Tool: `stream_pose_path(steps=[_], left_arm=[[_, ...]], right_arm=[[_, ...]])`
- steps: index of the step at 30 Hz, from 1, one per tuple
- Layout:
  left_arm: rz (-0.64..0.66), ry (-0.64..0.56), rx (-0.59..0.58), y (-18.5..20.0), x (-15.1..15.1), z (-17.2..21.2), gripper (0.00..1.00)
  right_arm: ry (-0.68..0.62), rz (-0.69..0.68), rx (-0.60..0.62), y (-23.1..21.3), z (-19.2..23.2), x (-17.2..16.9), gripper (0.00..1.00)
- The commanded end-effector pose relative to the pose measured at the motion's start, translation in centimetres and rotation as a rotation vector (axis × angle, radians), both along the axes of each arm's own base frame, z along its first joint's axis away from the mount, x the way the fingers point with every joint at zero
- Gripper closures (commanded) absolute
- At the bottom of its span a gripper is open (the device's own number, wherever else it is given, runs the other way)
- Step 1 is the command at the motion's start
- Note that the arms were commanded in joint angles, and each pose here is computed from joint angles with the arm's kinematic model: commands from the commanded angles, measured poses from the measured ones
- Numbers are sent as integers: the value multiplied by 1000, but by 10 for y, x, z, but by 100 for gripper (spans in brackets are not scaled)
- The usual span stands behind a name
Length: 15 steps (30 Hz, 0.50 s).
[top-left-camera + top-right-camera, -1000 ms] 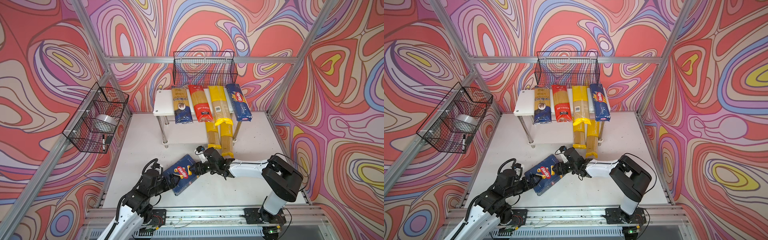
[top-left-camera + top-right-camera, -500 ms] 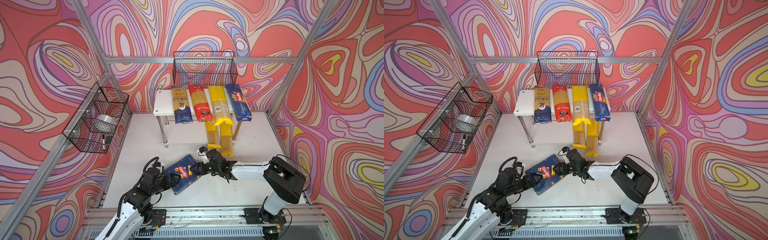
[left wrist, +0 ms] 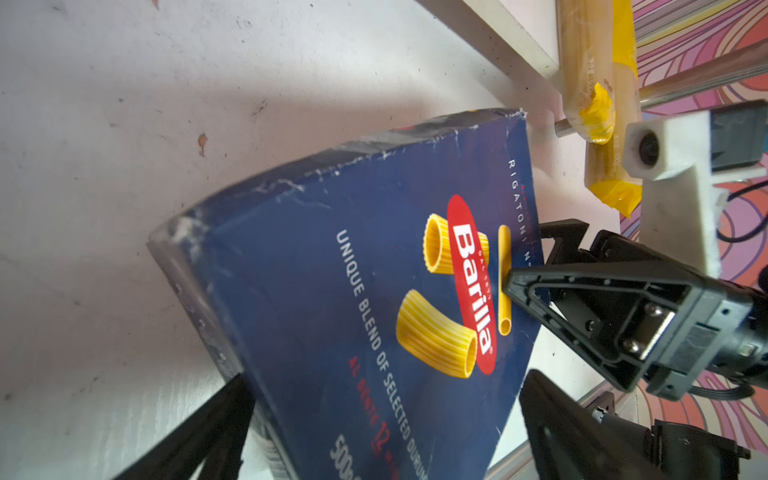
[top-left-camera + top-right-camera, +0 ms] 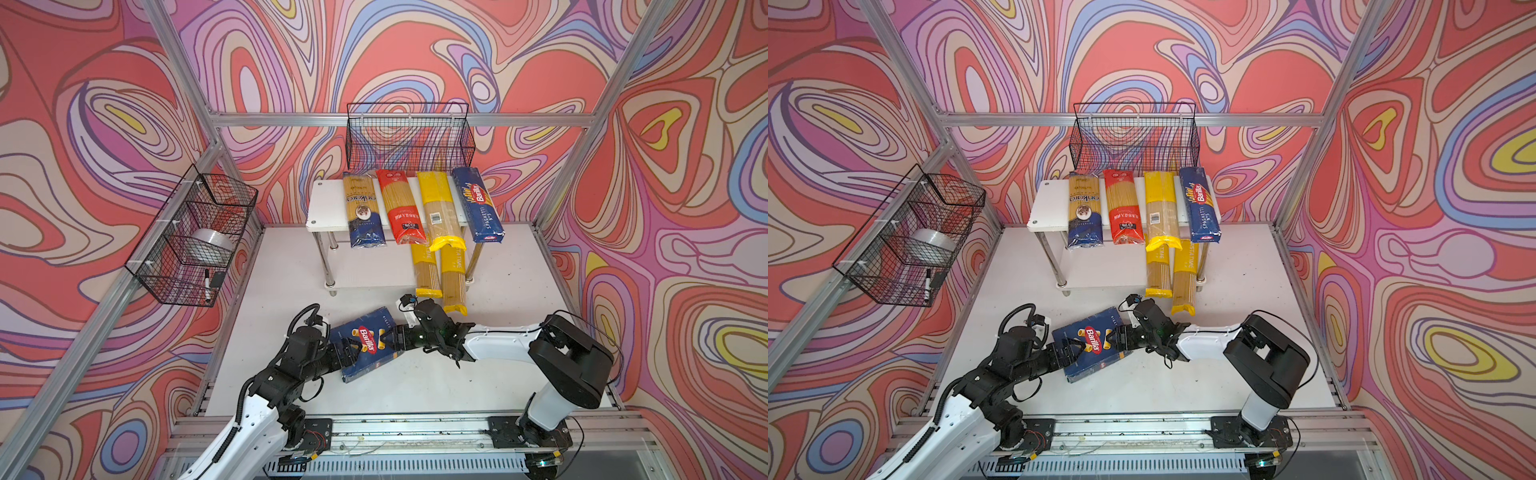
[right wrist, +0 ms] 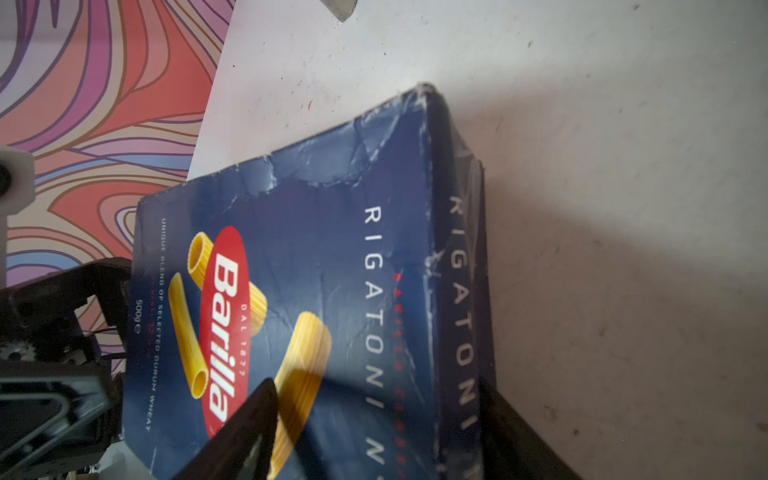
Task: Place and organize the pasta boxes and bags onto the shelf
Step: 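Grip the box edge with the right gripper while the left gripper holds it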
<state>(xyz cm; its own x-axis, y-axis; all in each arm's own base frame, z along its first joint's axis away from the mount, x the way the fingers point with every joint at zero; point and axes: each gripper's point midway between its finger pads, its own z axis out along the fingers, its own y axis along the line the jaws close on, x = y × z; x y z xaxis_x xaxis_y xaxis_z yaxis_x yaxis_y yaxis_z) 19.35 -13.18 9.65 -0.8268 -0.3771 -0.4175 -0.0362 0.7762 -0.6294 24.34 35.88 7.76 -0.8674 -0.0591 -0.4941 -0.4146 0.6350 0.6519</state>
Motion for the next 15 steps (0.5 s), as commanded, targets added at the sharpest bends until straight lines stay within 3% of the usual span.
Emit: stream_pose_path(steps=[1,15], left_arm=[[-102,-227,-143,-30,22,71,0],[-97,-294,-105,-32,40,89,0]], right_arm=[[-139,134,229,40,83,-10,26],[-193,127,223,42,108,-2,26]])
